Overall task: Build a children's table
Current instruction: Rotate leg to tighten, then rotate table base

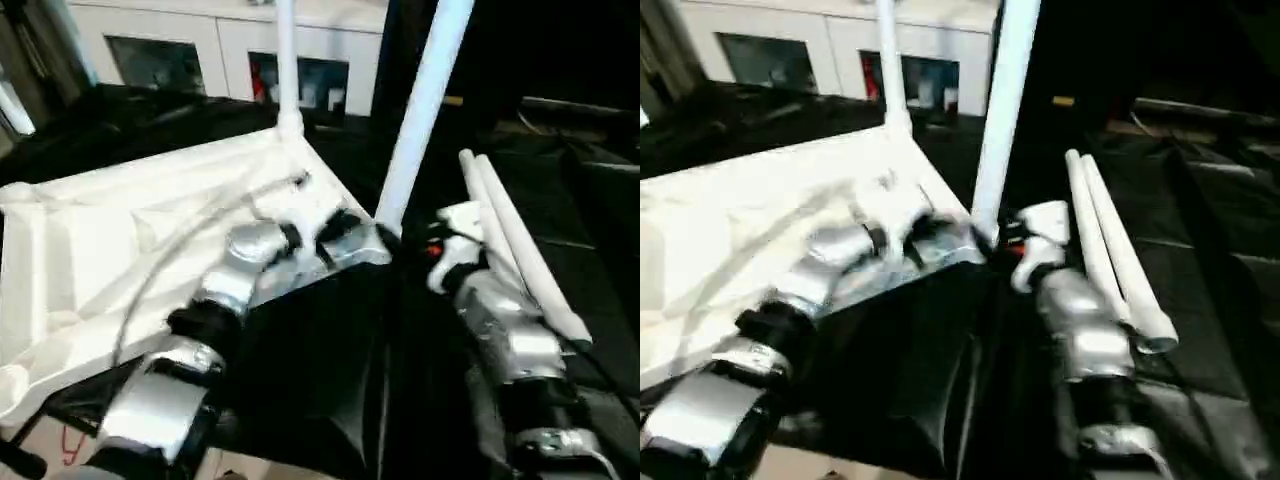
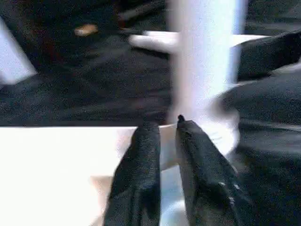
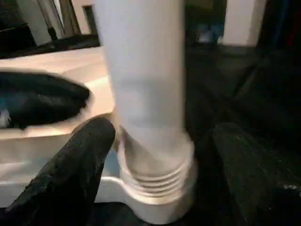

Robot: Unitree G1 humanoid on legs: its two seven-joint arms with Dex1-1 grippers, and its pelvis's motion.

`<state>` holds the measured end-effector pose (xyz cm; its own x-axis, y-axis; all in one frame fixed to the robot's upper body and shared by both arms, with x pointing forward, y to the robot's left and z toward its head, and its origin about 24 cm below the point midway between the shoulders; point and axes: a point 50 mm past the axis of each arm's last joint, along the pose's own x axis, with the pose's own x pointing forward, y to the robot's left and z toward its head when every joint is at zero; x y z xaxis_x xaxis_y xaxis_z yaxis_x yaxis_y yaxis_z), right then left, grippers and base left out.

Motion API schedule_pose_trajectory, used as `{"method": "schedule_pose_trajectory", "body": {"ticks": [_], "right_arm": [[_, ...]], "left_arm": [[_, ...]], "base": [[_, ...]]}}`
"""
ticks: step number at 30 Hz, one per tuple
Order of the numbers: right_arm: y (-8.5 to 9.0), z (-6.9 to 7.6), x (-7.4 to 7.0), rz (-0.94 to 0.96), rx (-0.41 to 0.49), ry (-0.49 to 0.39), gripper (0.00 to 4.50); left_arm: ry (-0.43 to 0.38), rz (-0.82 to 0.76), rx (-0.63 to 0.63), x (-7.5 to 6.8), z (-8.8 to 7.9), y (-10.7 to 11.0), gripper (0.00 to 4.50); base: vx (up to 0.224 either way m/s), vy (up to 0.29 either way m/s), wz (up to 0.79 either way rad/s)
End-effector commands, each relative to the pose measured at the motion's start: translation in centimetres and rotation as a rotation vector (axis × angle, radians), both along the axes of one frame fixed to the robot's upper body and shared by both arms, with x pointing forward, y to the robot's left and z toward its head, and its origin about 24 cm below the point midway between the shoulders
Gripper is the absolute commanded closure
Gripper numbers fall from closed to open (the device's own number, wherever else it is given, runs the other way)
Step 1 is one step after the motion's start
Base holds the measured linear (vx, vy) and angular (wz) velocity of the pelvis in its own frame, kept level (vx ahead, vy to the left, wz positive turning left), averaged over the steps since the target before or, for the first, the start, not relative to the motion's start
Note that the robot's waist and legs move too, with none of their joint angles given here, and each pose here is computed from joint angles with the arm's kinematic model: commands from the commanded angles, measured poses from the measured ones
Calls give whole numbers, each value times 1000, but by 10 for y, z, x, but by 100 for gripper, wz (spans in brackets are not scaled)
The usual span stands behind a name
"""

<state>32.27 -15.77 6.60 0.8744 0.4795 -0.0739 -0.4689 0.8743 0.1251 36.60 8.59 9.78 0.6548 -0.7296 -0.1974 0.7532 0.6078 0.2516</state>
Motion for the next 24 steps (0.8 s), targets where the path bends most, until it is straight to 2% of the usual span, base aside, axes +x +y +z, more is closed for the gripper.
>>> {"method": "schedule_pose_trajectory", "body": {"ticks": [1, 2, 3, 4, 8, 9, 10, 11, 13, 17, 21, 24], "right_arm": [[-6, 0, -8, 42, -10, 6, 64], [-6, 0, -8, 42, -10, 6, 64], [-6, -1, -14, 99, -25, 19, 64], [-6, -1, -14, 99, -25, 19, 64], [3, -1, -32, 280, -24, 46, 64], [9, -1, -38, 343, -19, 59, 64], [10, -1, -40, 354, -18, 61, 64], [15, -5, -39, 353, -35, 72, 64], [19, -9, -35, 325, -54, 91, 64], [25, -15, -26, 257, -79, 131, 64], [34, -14, -22, 251, -89, 144, 64], [40, -14, -21, 274, -99, 148, 64]], "left_arm": [[-13, 106, 9, 2, 1, 23, 357], [-13, 106, 9, 2, 1, 23, 357], [-23, 194, 37, 2, 4, 42, 357], [-23, 194, 37, 2, 4, 42, 357], [-46, 396, 155, -2, 10, 90, 357], [-44, 465, 203, -6, 11, 108, 357], [-43, 478, 211, -6, 11, 111, 357], [-35, 540, 276, -13, 11, 129, 357], [-24, 624, 364, -23, 11, 150, 357], [1, 782, 457, -36, 6, 180, 357], [14, 912, 533, -48, 7, 202, 357], [10, 972, 543, -52, 11, 208, 357]], "base": [[0, 0, 0], [0, 0, 0], [0, 0, 0], [0, 0, 0], [0, 0, 0], [0, 0, 0], [0, 0, 0], [0, 0, 0], [0, 0, 0], [0, 0, 0], [0, 0, 0], [0, 0, 0]]}}
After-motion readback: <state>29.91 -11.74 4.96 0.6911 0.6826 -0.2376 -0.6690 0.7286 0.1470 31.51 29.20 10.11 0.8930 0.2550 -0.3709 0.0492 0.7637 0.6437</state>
